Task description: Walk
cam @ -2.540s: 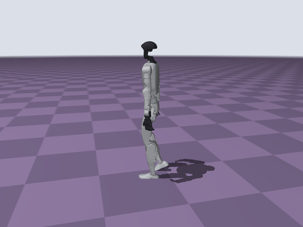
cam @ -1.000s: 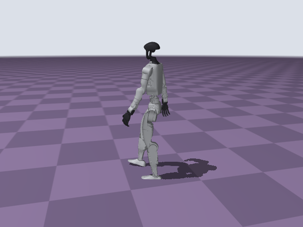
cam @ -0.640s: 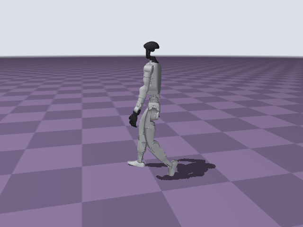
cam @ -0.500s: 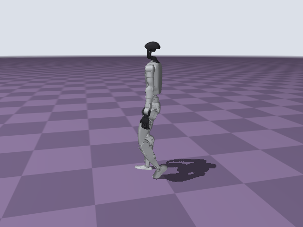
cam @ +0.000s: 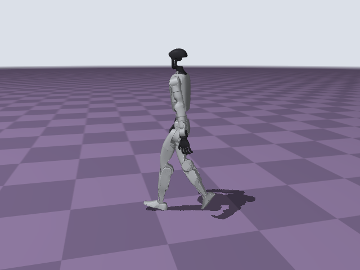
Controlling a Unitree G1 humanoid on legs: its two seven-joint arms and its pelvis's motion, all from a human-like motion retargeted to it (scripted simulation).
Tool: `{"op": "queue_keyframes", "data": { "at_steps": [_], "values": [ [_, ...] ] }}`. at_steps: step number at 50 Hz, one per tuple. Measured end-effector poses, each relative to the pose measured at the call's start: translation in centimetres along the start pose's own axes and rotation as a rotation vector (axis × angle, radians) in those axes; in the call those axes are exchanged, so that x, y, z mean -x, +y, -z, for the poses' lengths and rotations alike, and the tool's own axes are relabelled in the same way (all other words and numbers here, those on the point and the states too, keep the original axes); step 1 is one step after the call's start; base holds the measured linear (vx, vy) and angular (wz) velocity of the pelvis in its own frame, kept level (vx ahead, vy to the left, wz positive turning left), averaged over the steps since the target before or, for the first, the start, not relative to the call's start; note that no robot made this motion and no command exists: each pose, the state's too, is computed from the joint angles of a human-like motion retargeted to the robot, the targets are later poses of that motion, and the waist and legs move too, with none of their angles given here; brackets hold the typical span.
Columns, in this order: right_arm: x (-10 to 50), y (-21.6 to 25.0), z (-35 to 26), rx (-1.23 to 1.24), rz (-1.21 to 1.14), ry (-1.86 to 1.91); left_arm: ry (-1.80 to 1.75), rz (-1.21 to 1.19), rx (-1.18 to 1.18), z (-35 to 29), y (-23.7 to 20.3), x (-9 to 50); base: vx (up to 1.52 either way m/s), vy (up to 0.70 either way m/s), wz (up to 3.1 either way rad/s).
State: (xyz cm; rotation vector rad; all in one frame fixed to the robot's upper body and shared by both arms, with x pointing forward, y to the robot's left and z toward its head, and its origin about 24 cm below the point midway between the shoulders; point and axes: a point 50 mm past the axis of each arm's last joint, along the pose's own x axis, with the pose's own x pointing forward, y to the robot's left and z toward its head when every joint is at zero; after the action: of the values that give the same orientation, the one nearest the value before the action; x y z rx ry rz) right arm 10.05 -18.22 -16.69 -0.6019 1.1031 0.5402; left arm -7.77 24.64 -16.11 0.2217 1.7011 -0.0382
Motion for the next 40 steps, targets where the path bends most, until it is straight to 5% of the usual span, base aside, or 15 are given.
{"op": "queue_keyframes", "data": {
  "at_steps": [12, 20, 31, 40],
  "values": [
    [3.7, 2.5, 10.1, -0.093, -0.091, 0.304, -0.549, -0.149, -0.237, -20.3, 4.5, 4.1, 0.66, 0.12, 0.12],
    [4.2, 2.9, 10.9, -0.104, -0.114, 0.347, -0.855, -0.193, -0.239, -27.8, 5.5, 9.0, 0.74, -0.19, -0.15],
    [2.1, 0.9, 6.6, -0.101, -0.045, 0.207, -0.607, -0.092, -0.260, -21.1, 2.5, 4.2, 0.80, 0.40, 0.78],
    [-0.1, -2.3, -1.1, 0.024, 0.044, -0.017, -0.299, -0.009, -0.135, -10.6, 0.3, 0.5, 0.85, -0.31, -0.14]
  ]
}}
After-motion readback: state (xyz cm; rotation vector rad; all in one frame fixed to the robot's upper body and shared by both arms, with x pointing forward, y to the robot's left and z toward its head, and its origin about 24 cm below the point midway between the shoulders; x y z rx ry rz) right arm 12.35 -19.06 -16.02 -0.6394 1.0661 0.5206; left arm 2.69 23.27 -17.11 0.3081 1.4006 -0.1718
